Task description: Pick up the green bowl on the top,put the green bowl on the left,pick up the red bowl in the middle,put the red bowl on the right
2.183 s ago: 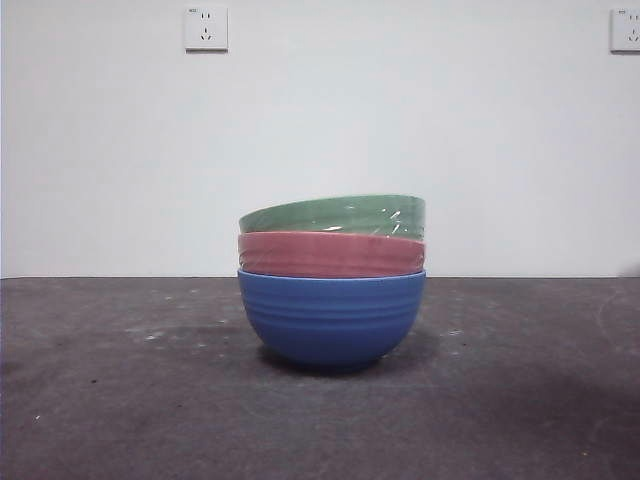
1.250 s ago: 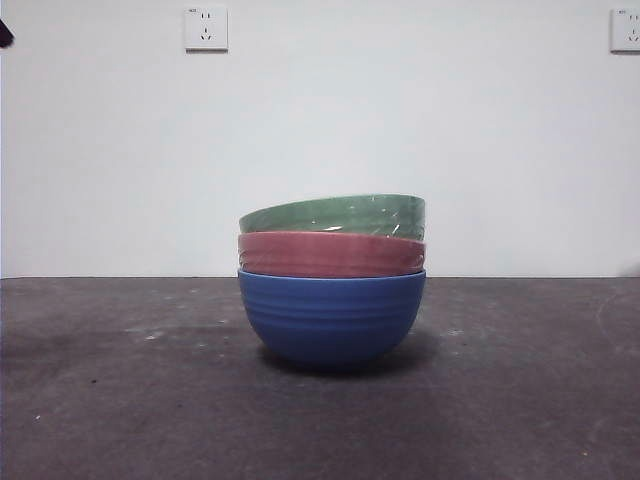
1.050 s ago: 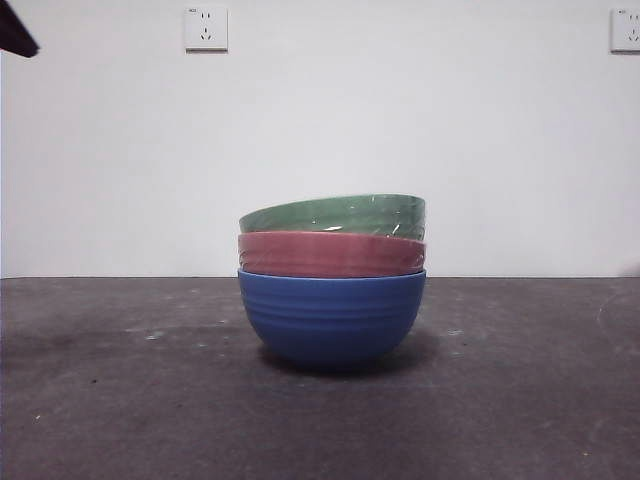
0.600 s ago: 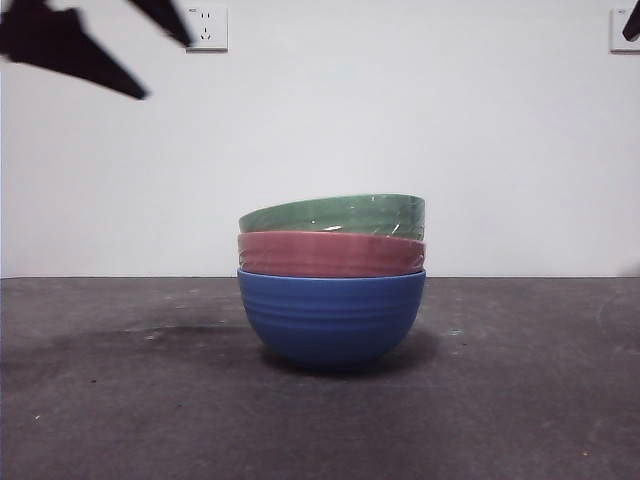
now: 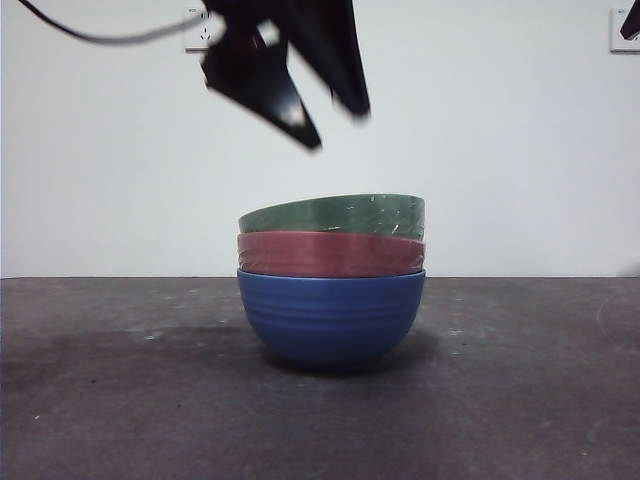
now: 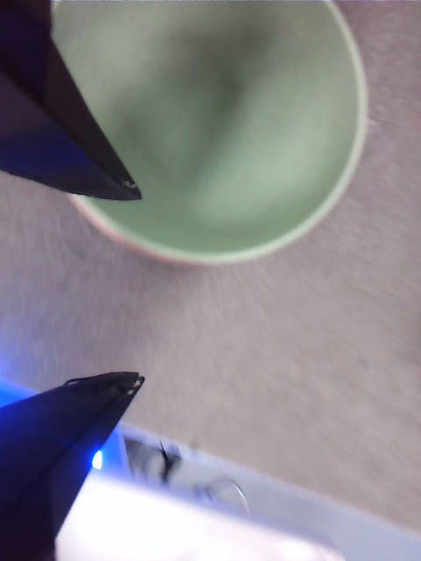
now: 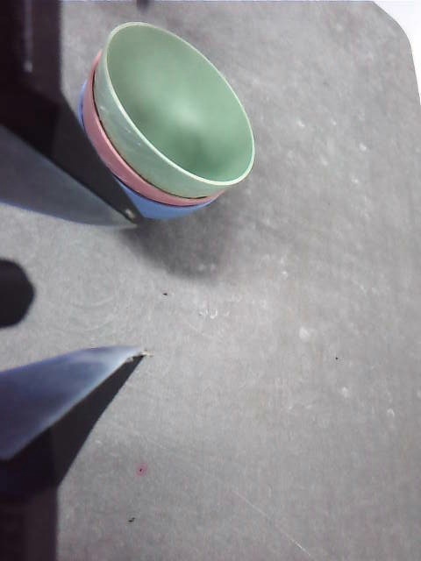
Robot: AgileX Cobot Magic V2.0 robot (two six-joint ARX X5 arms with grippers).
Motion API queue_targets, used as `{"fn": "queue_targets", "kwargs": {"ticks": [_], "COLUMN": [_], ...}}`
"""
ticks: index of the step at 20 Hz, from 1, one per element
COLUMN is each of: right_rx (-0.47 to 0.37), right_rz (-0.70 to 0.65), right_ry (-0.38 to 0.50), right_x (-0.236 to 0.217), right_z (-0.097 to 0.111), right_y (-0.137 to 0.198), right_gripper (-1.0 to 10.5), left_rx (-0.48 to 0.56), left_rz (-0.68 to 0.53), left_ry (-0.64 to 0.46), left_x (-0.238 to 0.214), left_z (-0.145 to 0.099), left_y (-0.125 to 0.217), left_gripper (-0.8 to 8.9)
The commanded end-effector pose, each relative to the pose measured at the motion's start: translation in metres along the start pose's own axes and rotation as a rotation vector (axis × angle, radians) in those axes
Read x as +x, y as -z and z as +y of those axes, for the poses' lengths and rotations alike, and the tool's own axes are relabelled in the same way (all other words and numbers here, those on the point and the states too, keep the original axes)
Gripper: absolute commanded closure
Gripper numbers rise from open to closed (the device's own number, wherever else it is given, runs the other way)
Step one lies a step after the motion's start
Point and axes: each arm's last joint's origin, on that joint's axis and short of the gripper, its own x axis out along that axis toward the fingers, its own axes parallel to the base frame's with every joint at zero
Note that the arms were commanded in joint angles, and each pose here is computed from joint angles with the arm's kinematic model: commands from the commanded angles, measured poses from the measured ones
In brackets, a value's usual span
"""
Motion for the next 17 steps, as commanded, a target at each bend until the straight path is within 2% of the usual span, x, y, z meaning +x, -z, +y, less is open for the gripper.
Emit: {"fn": "queue_targets", "kwargs": {"ticks": [1, 10, 14, 15, 17], "right_rx": [-0.002, -0.002, -0.002, -0.002, -0.003], "right_rz": [-0.002, -0.003, -0.003, -0.003, -0.003], "right_ry": [-0.003, -0.002, -0.001, -0.001, 0.000], "right_x": [-0.001, -0.001, -0.001, -0.001, -0.001], "right_z": [0.001, 0.000, 0.000, 0.000, 0.000], "right_y": [-0.001, -0.001, -0.001, -0.001, -0.001], "right_gripper": [7.2, 7.3, 7.3, 7.3, 7.3], "left_rx": [0.072, 0.133, 0.129, 0.126, 0.128], "left_rz": [0.039, 0.074, 0.073, 0.070, 0.059], "left_ry": [-0.076, -0.050, -0.060, -0.062, -0.065], "left_x": [0.022, 0.047, 0.047, 0.047, 0.047], "left_z": [0.003, 0.008, 0.010, 0.011, 0.011], "left_y": [-0.002, -0.003, -0.003, -0.003, -0.004], "left_gripper": [4.85, 5.12, 7.50, 7.89, 7.93]}}
